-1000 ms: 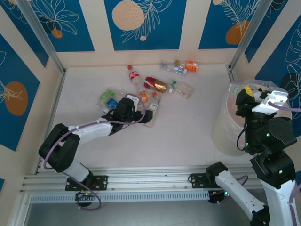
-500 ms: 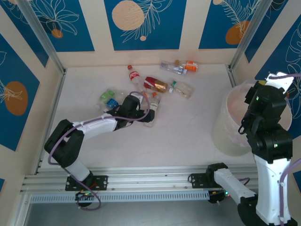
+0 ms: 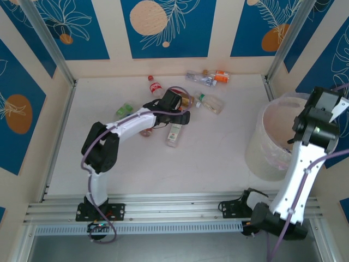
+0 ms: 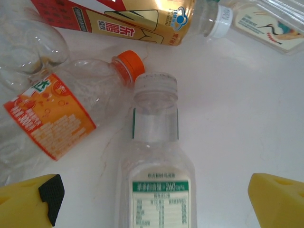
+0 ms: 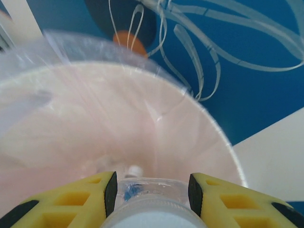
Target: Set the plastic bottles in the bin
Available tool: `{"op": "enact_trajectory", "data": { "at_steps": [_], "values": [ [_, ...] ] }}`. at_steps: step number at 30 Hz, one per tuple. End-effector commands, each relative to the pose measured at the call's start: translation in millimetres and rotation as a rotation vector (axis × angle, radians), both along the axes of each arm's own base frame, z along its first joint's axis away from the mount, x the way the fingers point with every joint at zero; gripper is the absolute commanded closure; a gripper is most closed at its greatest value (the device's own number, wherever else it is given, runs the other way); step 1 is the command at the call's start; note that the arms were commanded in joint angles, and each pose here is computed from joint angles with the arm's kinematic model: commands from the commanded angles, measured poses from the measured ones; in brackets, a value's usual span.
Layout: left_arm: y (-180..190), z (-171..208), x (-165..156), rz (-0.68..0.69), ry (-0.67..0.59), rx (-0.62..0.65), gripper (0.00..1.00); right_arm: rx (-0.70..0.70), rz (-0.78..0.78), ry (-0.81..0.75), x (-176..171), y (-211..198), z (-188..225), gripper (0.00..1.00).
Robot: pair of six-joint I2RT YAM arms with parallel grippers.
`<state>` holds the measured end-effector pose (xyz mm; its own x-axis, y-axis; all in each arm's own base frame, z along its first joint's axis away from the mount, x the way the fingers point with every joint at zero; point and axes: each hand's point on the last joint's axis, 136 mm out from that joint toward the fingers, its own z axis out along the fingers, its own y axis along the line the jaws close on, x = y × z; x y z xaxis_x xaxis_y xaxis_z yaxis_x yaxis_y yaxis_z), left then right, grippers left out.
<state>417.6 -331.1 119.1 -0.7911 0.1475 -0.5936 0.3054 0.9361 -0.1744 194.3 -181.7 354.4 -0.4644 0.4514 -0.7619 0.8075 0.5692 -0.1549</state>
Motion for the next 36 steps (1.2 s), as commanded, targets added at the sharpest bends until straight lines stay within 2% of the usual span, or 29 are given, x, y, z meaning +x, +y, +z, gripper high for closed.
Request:
{"op": "enact_trajectory", "data": {
  "at_steps": [1,5,9,10,12,13,19,30,36],
  "values": [
    [2,-13,-4,-0.009,0.049,0.096,0.0,0.083,-0.027,0.102,-5,2,-28,0.72],
    [-6,-18,4,-0.013,0.059,0.105,0.0,0.083,-0.036,0.138,1,-4,-38,0.6],
    [-14,-27,6,-0.025,0.074,0.118,0.01,0.074,-0.061,0.146,8,-9,-40,0.42],
    [-16,-29,6,-0.033,0.077,0.128,0.01,0.072,-0.054,0.138,11,-8,-38,0.33],
    [-18,-33,8,-0.036,0.075,0.144,0.03,0.065,-0.034,0.116,17,-4,-34,0.04],
    [-19,-35,9,-0.033,0.073,0.151,0.06,0.061,-0.018,0.106,20,0,-32,0.0],
    [-24,-43,16,-0.043,0.061,0.177,0.09,0.022,0.033,0.041,22,16,-15,0.01],
    [-25,-68,26,-0.048,0.077,0.253,0.12,0.085,0.317,-0.314,33,81,29,0.0],
    [-27,-77,41,-0.049,0.064,0.317,0.17,0.126,0.399,-0.338,34,100,28,0.0]
  ]
}}
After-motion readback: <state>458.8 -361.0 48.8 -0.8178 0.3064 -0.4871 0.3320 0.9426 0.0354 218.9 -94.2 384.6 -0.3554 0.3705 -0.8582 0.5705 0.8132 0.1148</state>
